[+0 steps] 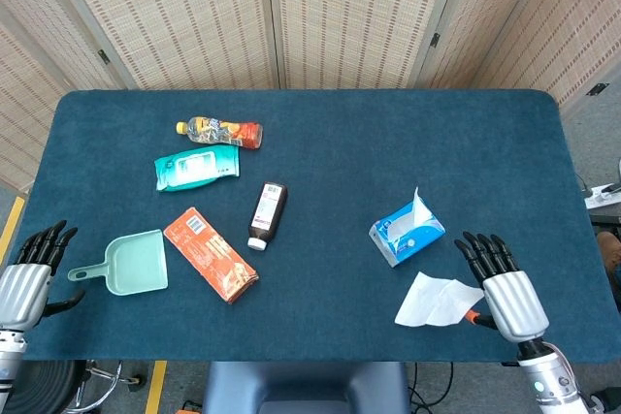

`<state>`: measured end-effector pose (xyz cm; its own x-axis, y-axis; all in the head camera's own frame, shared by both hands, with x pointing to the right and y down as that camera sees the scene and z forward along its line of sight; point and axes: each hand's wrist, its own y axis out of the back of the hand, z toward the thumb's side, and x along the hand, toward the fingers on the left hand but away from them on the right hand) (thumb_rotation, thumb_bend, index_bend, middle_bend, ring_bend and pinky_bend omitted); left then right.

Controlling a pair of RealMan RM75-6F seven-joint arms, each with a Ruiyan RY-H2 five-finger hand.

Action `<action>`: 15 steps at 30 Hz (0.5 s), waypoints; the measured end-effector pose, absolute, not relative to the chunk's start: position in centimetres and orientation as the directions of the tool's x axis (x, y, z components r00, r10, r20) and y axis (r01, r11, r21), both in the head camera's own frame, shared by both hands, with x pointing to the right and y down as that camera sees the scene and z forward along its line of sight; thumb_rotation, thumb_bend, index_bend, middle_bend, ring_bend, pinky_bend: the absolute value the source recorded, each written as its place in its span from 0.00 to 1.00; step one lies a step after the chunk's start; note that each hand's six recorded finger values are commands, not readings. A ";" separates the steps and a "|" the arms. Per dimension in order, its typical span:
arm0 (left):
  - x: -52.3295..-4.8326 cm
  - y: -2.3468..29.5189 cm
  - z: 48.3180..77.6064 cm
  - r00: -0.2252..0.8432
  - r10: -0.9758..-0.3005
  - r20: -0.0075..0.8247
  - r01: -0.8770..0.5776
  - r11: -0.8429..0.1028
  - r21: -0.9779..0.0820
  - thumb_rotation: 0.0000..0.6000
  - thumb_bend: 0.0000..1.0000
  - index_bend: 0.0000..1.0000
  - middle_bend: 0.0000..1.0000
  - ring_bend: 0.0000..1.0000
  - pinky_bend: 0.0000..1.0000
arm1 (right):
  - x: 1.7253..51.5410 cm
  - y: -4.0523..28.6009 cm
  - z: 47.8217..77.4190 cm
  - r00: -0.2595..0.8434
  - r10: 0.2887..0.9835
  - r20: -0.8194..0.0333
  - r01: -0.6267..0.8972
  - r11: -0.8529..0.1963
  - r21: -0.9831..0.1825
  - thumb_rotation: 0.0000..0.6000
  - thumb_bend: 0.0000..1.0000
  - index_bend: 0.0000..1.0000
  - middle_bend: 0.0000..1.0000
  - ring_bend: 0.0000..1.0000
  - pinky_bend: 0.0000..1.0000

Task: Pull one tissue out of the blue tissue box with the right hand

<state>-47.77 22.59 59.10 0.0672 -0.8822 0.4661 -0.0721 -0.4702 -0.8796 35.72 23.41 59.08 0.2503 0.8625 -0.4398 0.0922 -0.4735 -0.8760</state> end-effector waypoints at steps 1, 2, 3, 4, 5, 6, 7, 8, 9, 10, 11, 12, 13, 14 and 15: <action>-47.7 22.6 59.1 0.070 -0.882 0.467 -0.070 -0.471 -0.879 1.00 0.26 0.00 0.00 0.00 0.12 | 35.9 23.4 59.1 0.235 0.866 -0.441 0.087 -0.471 -0.878 1.00 0.08 0.00 0.00 0.00 0.00; -47.6 22.6 59.2 0.073 -0.881 0.468 -0.069 -0.472 -0.879 1.00 0.26 0.00 0.00 0.00 0.12 | 36.1 23.3 59.1 0.221 0.870 -0.441 0.080 -0.466 -0.881 1.00 0.13 0.00 0.00 0.00 0.00; -47.5 22.6 59.3 0.075 -0.880 0.469 -0.068 -0.473 -0.878 1.00 0.26 0.00 0.00 0.00 0.12 | 36.2 23.3 59.1 0.207 0.875 -0.438 0.069 -0.459 -0.886 1.00 0.21 0.00 0.00 0.00 0.00; -47.5 22.6 59.3 0.075 -0.880 0.469 -0.068 -0.474 -0.878 1.00 0.26 0.00 0.00 0.00 0.12 | 36.2 23.3 59.1 0.199 0.878 -0.435 0.061 -0.454 -0.889 1.00 0.34 0.00 0.00 0.00 0.00; -47.5 22.6 59.3 0.076 -0.880 0.469 -0.068 -0.474 -0.878 1.00 0.26 0.00 0.00 0.00 0.12 | 36.2 23.3 59.1 0.193 0.881 -0.433 0.056 -0.450 -0.891 1.00 0.42 0.00 0.00 0.00 0.00; -47.5 22.6 59.3 0.076 -0.880 0.469 -0.068 -0.474 -0.878 1.00 0.26 0.00 0.00 0.00 0.12 | 36.0 23.4 59.0 0.188 0.882 -0.431 0.055 -0.448 -0.893 1.00 0.51 0.00 0.00 0.00 0.00; -47.5 22.6 59.3 0.076 -0.880 0.469 -0.069 -0.474 -0.878 1.00 0.26 0.00 0.00 0.00 0.12 | 36.0 23.4 59.0 0.189 0.882 -0.432 0.056 -0.449 -0.892 1.00 0.57 0.00 0.00 0.00 0.00; -47.5 22.6 59.2 0.076 -0.880 0.468 -0.070 -0.473 -0.878 1.00 0.26 0.00 0.00 0.00 0.12 | 35.9 23.5 59.1 0.191 0.880 -0.436 0.058 -0.453 -0.890 1.00 0.59 0.00 0.00 0.00 0.00; -47.5 22.6 59.2 0.077 -0.881 0.467 -0.070 -0.472 -0.879 1.00 0.26 0.00 0.00 0.00 0.12 | 35.8 23.6 59.2 0.196 0.874 -0.444 0.065 -0.464 -0.884 1.00 0.59 0.00 0.00 0.00 0.00; -47.5 22.6 59.2 0.076 -0.881 0.467 -0.071 -0.472 -0.879 1.00 0.26 0.00 0.00 0.00 0.12 | 35.8 23.7 59.2 0.200 0.869 -0.453 0.072 -0.474 -0.878 1.00 0.53 0.00 0.00 0.00 0.00; -47.5 22.6 59.2 0.076 -0.881 0.467 -0.071 -0.472 -0.879 1.00 0.26 0.00 0.00 0.00 0.12 | 35.7 23.8 59.3 0.204 0.864 -0.461 0.079 -0.484 -0.872 1.00 0.48 0.00 0.00 0.00 0.00; -47.5 22.6 59.2 0.076 -0.881 0.467 -0.072 -0.472 -0.879 1.00 0.26 0.00 0.00 0.00 0.12 | 35.7 23.8 59.4 0.210 0.857 -0.470 0.086 -0.495 -0.864 1.00 0.38 0.00 0.00 0.00 0.00; -47.5 22.6 59.1 0.076 -0.882 0.466 -0.072 -0.471 -0.879 1.00 0.26 0.00 0.00 0.00 0.12 | 35.6 23.8 59.4 0.214 0.854 -0.474 0.089 -0.500 -0.862 1.00 0.29 0.00 0.00 0.00 0.00; -47.5 22.6 59.1 0.076 -0.882 0.465 -0.073 -0.470 -0.879 1.00 0.26 0.00 0.00 0.00 0.12 | 35.6 23.8 59.4 0.217 0.853 -0.474 0.091 -0.501 -0.861 1.00 0.22 0.00 0.00 0.00 0.00; -47.5 22.6 59.2 0.076 -0.882 0.465 -0.074 -0.470 -0.879 1.00 0.26 0.00 0.00 0.00 0.12 | 35.6 23.8 59.3 0.220 0.853 -0.473 0.093 -0.501 -0.860 1.00 0.15 0.00 0.00 0.00 0.00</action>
<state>-47.51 22.57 59.15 0.0760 -0.8819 0.4653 -0.0737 -0.4704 -0.8794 35.60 23.77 59.32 0.2195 0.8530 -0.4734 0.0928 -0.5013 -0.8603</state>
